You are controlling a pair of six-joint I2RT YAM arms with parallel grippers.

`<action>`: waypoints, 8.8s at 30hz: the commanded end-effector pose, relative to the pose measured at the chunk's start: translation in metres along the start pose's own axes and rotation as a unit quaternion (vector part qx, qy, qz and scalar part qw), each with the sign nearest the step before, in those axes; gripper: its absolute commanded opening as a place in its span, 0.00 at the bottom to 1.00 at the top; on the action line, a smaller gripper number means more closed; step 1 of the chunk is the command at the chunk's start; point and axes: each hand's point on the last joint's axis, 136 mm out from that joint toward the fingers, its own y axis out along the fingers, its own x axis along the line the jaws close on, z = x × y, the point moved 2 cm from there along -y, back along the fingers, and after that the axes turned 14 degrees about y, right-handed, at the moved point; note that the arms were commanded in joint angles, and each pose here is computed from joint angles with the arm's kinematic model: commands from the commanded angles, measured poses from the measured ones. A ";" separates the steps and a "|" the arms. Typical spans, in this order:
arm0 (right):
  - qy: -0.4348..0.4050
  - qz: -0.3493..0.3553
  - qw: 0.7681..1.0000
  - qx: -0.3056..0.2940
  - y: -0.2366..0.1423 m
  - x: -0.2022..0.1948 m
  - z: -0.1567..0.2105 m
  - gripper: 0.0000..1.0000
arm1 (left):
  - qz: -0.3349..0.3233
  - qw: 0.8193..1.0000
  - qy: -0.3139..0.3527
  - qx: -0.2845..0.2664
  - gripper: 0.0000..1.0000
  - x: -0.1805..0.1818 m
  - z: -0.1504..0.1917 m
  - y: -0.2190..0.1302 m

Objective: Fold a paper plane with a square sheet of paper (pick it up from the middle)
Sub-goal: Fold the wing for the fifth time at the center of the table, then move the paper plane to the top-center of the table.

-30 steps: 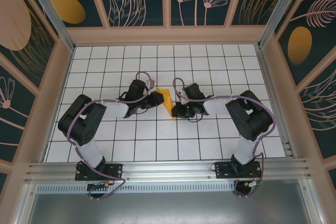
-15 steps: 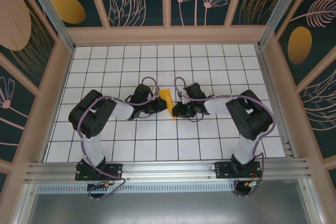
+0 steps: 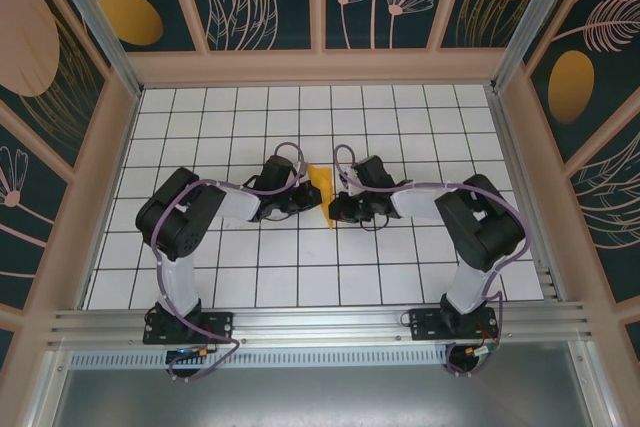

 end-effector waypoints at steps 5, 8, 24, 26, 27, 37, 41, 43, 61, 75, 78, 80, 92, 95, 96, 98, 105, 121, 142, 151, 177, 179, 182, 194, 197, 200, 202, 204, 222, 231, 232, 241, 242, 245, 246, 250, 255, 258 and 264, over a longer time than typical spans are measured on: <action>-0.025 -0.015 1.000 0.008 0.000 0.018 0.008 0.12 | -0.092 0.995 -0.024 0.027 0.09 0.041 0.019 0.008; -0.018 0.001 1.000 0.017 0.007 0.009 0.013 0.12 | -0.103 0.994 -0.028 0.031 0.09 0.045 0.020 0.008; -0.010 0.015 1.000 0.014 0.005 -0.001 0.018 0.11 | -0.136 0.989 -0.038 0.041 0.08 0.058 0.025 0.010; -0.012 0.011 1.000 0.011 0.001 0.004 0.017 0.11 | -0.135 0.989 -0.038 0.041 0.08 0.058 0.025 0.010; -0.013 0.011 1.000 0.013 0.000 0.004 0.019 0.11 | -0.136 0.989 -0.039 0.042 0.08 0.059 0.025 0.010; 0.024 0.057 0.997 0.048 0.013 -0.035 0.044 0.11 | -0.142 0.988 -0.040 0.044 0.08 0.061 0.026 0.011; 0.028 0.066 0.996 0.054 0.013 -0.042 0.049 0.11 | -0.144 0.988 -0.041 0.047 0.08 0.063 0.028 0.011; 0.015 0.053 0.998 0.038 0.008 -0.029 0.041 0.11 | -0.143 0.988 -0.040 0.045 0.08 0.062 0.027 0.011; -0.002 0.012 1.000 -0.021 0.013 0.003 -0.007 0.10 | -0.129 0.990 -0.035 0.042 0.08 0.053 0.021 0.010; 0.022 0.099 0.995 -0.011 0.019 -0.043 0.004 0.09 | -0.064 0.994 0.083 -0.038 0.15 -0.009 -0.043 -0.015; 0.022 0.086 0.996 -0.015 0.016 -0.036 0.001 0.09 | -0.071 0.991 0.098 -0.060 0.17 -0.015 -0.054 -0.024; 0.024 0.082 0.996 -0.015 0.016 -0.034 0.000 0.09 | -0.080 0.989 0.103 -0.065 0.17 -0.013 -0.055 -0.025; 0.029 0.081 0.996 -0.001 0.018 -0.035 0.004 0.09 | -0.066 0.990 0.124 -0.030 0.16 -0.001 -0.045 0.002; 0.032 0.090 0.995 0.004 0.019 -0.041 0.007 0.09 | -0.083 0.988 0.130 -0.026 0.15 0.007 -0.047 0.007; 0.033 0.093 0.995 0.006 0.019 -0.042 0.008 0.09 | -0.087 0.987 0.133 -0.026 0.15 0.009 -0.047 0.008; 0.036 0.100 0.994 0.011 0.020 -0.047 0.011 0.09 | -0.098 0.986 0.136 -0.023 0.15 0.014 -0.048 0.011; 0.047 0.139 0.989 0.026 0.021 -0.067 0.021 0.10 | -0.135 0.982 0.135 -0.006 0.15 0.038 -0.045 0.017; 0.063 0.151 0.986 0.029 0.016 -0.084 0.029 0.10 | -0.180 0.977 0.110 -0.034 0.15 0.087 -0.089 -0.001; -0.016 -0.045 0.994 -0.101 -0.031 0.054 -0.049 0.26 | -0.223 0.963 0.093 -0.119 0.30 0.052 -0.157 -0.056; 0.029 -0.030 0.977 -0.209 -0.075 0.027 -0.080 0.50 | -0.178 0.972 0.063 -0.136 0.43 0.019 -0.131 -0.083; 0.114 0.061 0.949 -0.288 -0.098 -0.050 -0.089 0.73 | -0.202 0.979 0.002 -0.030 0.34 0.004 -0.043 -0.011; 0.115 0.060 0.949 -0.286 -0.097 -0.050 -0.089 0.73 | -0.202 0.979 -0.003 -0.037 0.30 0.005 -0.040 -0.016; 0.116 0.057 0.950 -0.283 -0.096 -0.049 -0.089 0.73 | -0.201 0.979 -0.010 -0.043 0.24 0.007 -0.037 -0.019; 0.114 0.047 0.953 -0.275 -0.095 -0.044 -0.089 0.73 | -0.142 0.984 0.014 -0.102 0.01 -0.015 -0.055 -0.029; 0.107 0.040 0.954 -0.278 -0.098 -0.038 -0.090 0.73 | -0.123 0.986 0.034 -0.110 0.00 -0.022 -0.058 -0.034; 0.100 0.028 0.953 -0.286 -0.103 -0.032 -0.091 0.73 | -0.096 0.987 0.054 -0.117 0.00 -0.032 -0.063 -0.039; 0.095 0.019 0.951 -0.294 -0.108 -0.028 -0.092 0.72 | -0.070 0.988 0.066 -0.118 0.00 -0.038 -0.064 -0.042; 0.092 0.006 0.949 -0.303 -0.113 -0.023 -0.091 0.72 | -0.042 0.989 0.078 -0.116 0.00 -0.045 -0.065 -0.043; 0.048 -0.042 0.970 -0.234 -0.090 0.012 -0.064 0.46 | 0.097 0.993 0.046 -0.048 0.00 -0.054 -0.045 0.008; 0.045 0.000 0.982 -0.186 -0.060 0.000 -0.063 0.45 | 0.062 0.997 0.033 -0.037 0.00 -0.029 -0.036 0.016; 0.041 0.004 0.983 -0.180 -0.056 0.000 -0.062 0.45 | 0.061 0.997 0.032 -0.036 0.00 -0.028 -0.035 0.016; 0.031 0.037 0.988 -0.144 -0.036 -0.009 -0.053 0.45 | 0.056 0.998 0.025 -0.029 0.00 -0.021 -0.032 0.020; 0.030 0.041 0.988 -0.146 -0.036 -0.009 -0.053 0.47 | 0.055 0.998 0.024 -0.028 0.00 -0.020 -0.032 0.021; 0.027 0.041 0.988 -0.144 -0.036 -0.009 -0.050 0.51 | 0.053 0.998 0.024 -0.028 0.00 -0.019 -0.031 0.021; 0.025 0.043 0.988 -0.145 -0.037 -0.008 -0.050 0.53 | 0.054 0.998 0.023 -0.028 0.00 -0.019 -0.031 0.021; 0.023 0.047 0.986 -0.158 -0.044 -0.007 -0.051 0.57 | 0.052 0.998 0.023 -0.028 0.00 -0.019 -0.032 0.021; 0.024 0.052 0.987 -0.151 -0.044 -0.005 -0.040 0.56 | 0.047 0.998 0.022 -0.028 0.00 -0.017 -0.031 0.021; 0.028 0.049 0.989 -0.135 -0.040 -0.007 -0.031 0.53 | 0.047 0.998 0.022 -0.027 0.00 -0.017 -0.031 0.022; 0.044 0.072 0.986 -0.141 -0.044 -0.014 -0.019 0.53 | 0.043 0.999 0.021 -0.026 0.00 -0.015 -0.031 0.022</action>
